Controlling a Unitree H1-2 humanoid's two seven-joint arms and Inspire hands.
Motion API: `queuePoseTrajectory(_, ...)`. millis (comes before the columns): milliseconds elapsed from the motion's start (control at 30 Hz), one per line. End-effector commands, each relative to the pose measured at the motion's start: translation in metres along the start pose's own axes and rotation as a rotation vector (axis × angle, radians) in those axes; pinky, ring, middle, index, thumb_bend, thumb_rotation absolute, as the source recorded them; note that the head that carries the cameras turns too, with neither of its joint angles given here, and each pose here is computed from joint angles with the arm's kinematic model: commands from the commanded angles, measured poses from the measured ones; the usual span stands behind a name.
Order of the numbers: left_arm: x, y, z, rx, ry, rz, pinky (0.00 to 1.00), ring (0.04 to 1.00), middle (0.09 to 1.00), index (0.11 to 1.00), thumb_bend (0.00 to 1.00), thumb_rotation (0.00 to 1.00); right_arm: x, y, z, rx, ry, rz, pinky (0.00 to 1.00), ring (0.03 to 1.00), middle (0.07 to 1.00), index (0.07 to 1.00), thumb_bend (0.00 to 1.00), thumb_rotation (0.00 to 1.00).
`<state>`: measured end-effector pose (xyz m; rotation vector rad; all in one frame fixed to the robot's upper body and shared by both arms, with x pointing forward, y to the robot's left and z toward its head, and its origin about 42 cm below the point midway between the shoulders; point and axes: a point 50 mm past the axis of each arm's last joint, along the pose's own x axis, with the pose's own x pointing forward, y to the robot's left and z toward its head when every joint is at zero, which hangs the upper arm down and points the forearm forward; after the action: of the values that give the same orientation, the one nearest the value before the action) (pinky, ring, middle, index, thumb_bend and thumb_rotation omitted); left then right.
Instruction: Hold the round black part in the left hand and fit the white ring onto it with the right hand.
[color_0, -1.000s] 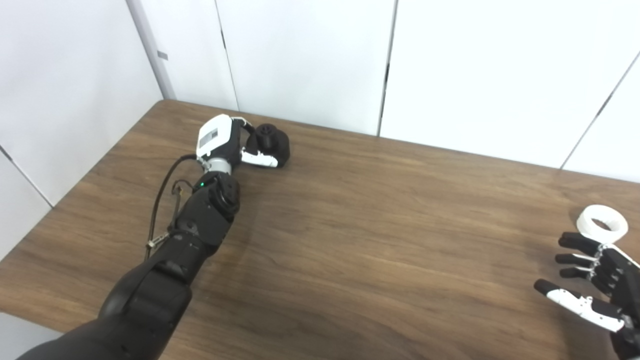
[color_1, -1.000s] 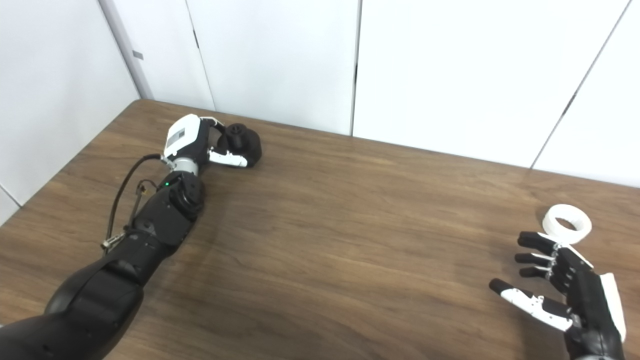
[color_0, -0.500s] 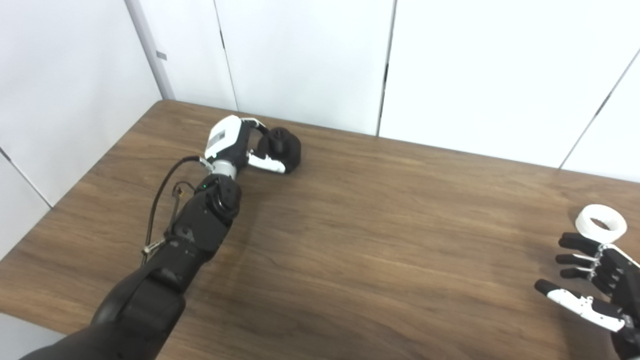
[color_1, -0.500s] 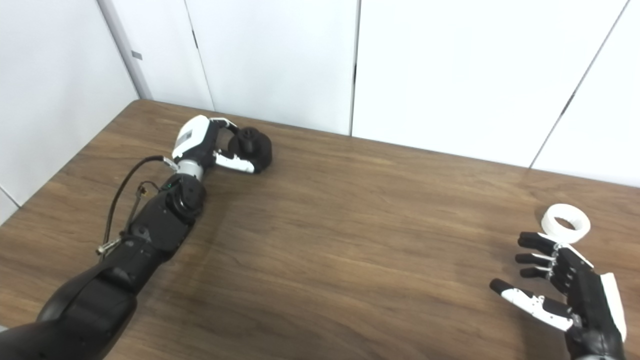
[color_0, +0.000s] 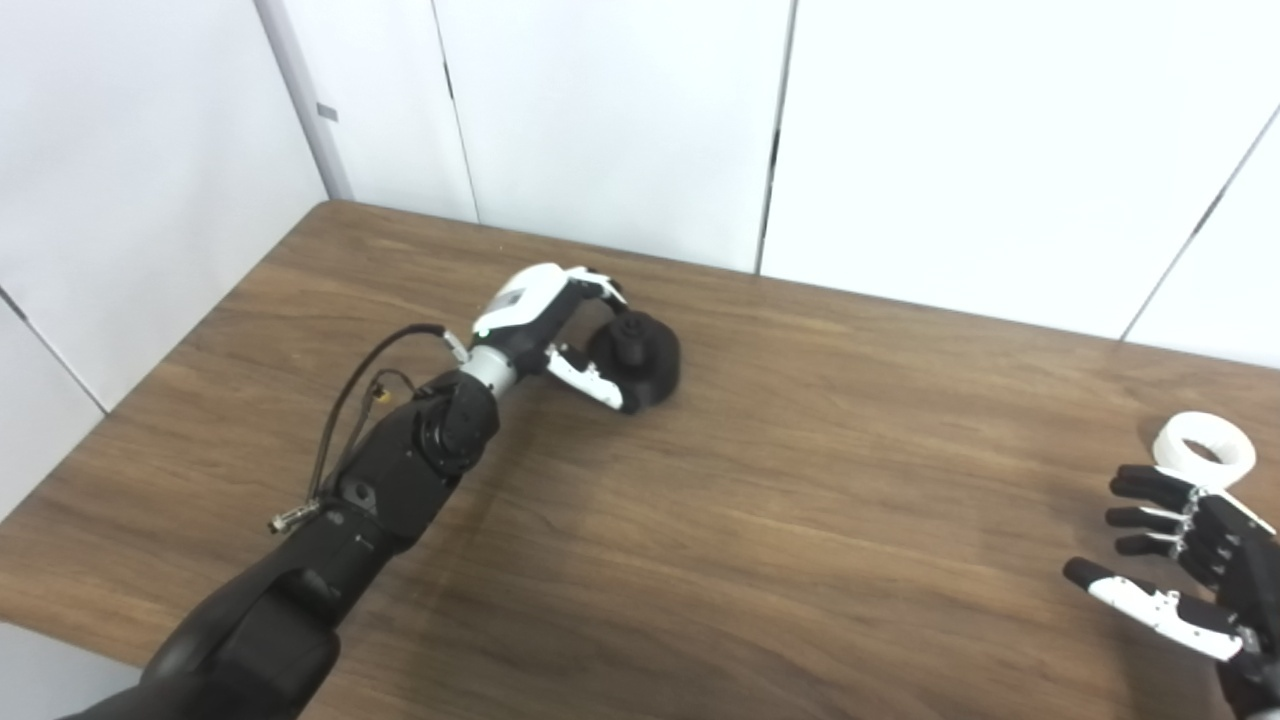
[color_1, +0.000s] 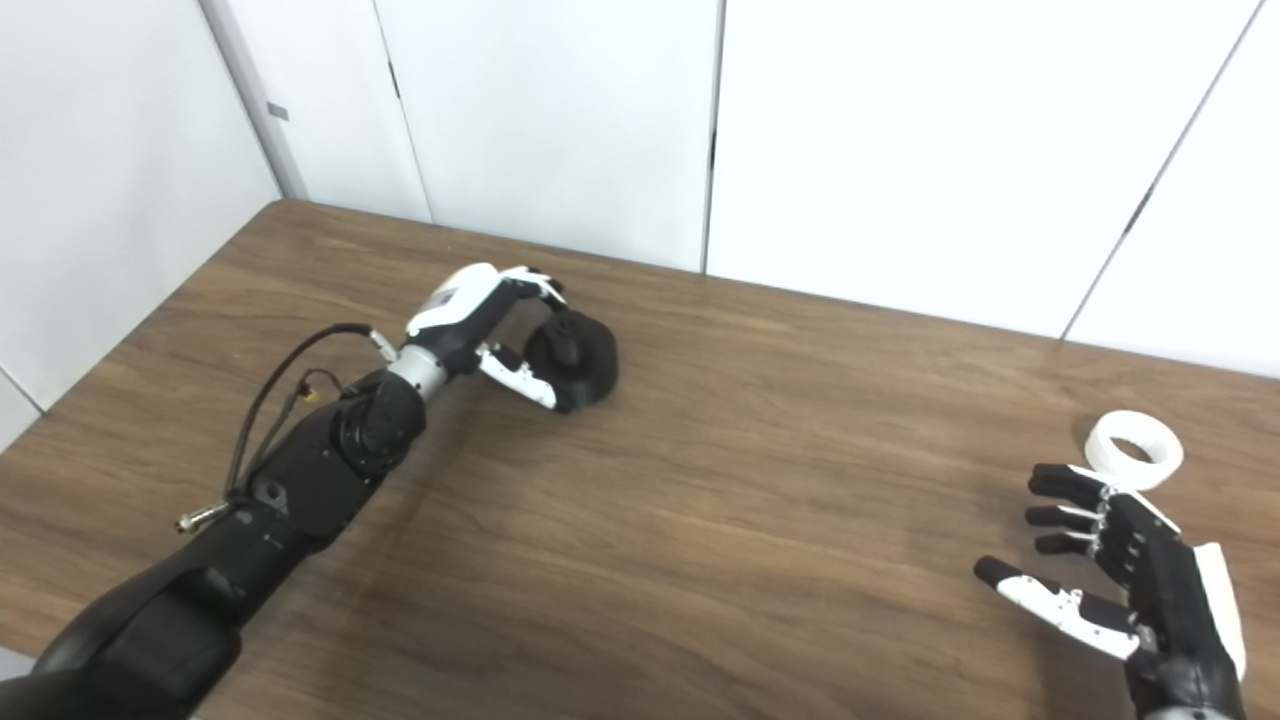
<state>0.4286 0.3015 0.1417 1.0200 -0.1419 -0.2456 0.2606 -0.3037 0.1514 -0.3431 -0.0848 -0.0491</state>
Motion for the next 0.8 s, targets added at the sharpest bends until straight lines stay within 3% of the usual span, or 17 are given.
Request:
queuePoseTrajectory(0, -0.001, -0.009, 0.016, 0.029, -0.069, -0.078, 0.93, 0.958, 0.877, 0.486, 0.52, 0.08, 0.008, -0.006, 0.017, -0.016, -0.089, -0.018, 0.54, 0.631, 0.704, 0.684, 0.66, 0.07)
queuePoseTrajectory(233, -0.009, -0.042, 0.055, -0.014, -0.199, -0.22, 0.92, 0.98, 0.894, 0.486, 0.52, 0.07, 0.008, -0.006, 0.019, -0.007, -0.085, -0.021, 0.55, 0.641, 0.707, 0.687, 0.66, 0.08)
queuePoseTrajectory(767, -0.036, -0.102, 0.138, -0.033, -0.489, -0.414, 0.93, 1.0, 0.908, 0.487, 0.52, 0.08, 0.011, -0.005, 0.022, 0.005, -0.101, -0.021, 0.55, 0.644, 0.714, 0.687, 0.65, 0.07)
